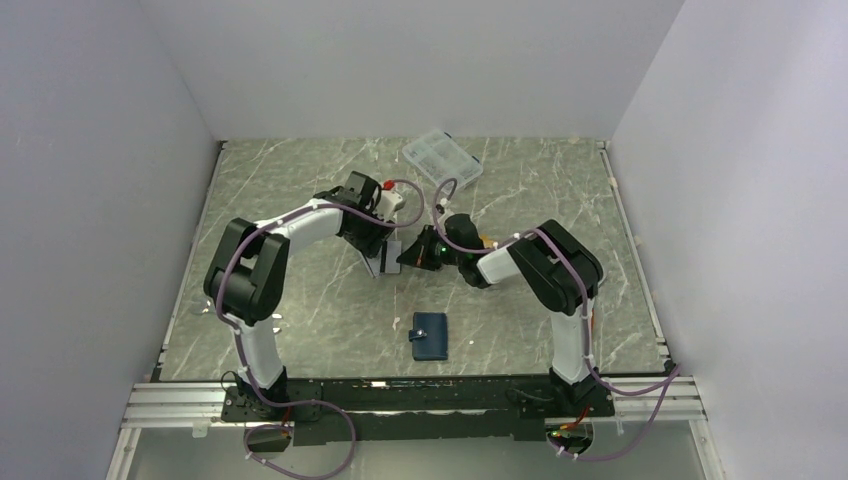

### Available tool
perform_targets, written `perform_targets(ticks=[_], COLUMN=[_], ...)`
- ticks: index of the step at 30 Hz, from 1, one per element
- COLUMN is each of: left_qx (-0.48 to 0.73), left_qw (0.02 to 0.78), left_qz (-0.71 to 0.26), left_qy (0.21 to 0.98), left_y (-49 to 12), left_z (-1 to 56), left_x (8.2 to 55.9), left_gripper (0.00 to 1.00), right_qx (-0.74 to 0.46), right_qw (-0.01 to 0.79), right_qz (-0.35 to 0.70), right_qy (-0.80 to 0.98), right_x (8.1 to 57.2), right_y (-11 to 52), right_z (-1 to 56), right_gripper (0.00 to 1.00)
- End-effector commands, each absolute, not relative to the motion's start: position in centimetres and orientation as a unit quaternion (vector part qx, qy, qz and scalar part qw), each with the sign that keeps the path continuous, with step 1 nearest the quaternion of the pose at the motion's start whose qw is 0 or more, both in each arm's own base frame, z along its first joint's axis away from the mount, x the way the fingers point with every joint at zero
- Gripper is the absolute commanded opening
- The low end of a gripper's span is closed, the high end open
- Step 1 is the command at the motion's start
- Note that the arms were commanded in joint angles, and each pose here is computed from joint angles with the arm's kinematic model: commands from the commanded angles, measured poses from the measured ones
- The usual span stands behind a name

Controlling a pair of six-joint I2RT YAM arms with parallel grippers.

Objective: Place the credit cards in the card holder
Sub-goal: Pick up the credit card from the center of the board.

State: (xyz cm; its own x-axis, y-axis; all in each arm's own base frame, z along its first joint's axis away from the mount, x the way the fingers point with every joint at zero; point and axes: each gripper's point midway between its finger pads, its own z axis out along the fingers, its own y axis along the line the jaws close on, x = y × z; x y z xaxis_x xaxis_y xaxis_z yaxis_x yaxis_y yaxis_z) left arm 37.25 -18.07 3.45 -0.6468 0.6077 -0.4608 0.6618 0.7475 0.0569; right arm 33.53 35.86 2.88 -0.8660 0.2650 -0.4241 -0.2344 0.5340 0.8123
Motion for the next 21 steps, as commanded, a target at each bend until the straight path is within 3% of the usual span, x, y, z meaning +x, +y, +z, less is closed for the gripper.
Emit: perform_targets(ticks=[1,7,12,14,16,21], left_qx=[0.352,0.349,0.333,0.318,0.303,0.287], left_qw=[0.216,0.223,0.259,0.274,0.287,0.302], left_qz=[-0.038,-0.044,-0.094,-0.143,-0.197,-0.309], left_qy=[0.910,0.909,0.902,0.896,0.887,0.855], left_y=[-16.0,-16.0,-16.9,-17.4,-17.7,-18.8], left_z=[3.2,4.0,9.1,11.8,14.3,17.0], left_x=[36.3,36.2,36.9,36.8,36.5,34.9], left_gripper=[0.61,0.61,0.66,0.70,0.98,0.99], right_qx=[0.006,-0.001,-0.016,-0.021,-0.026,-0.043], right_qw=[0.275,0.278,0.280,0.283,0.289,0.295], right_qz=[0.463,0.484,0.506,0.505,0.509,0.524], right_qy=[0.843,0.830,0.815,0.815,0.810,0.798], right_x=[33.2,33.0,33.1,33.0,33.0,32.5], right_y=[34.5,34.8,35.4,35.2,35.0,35.0], right_z=[3.7,5.3,7.2,7.7,8.7,10.8], right_gripper=[0.00,0.00,0.00,0.00,0.00,0.00])
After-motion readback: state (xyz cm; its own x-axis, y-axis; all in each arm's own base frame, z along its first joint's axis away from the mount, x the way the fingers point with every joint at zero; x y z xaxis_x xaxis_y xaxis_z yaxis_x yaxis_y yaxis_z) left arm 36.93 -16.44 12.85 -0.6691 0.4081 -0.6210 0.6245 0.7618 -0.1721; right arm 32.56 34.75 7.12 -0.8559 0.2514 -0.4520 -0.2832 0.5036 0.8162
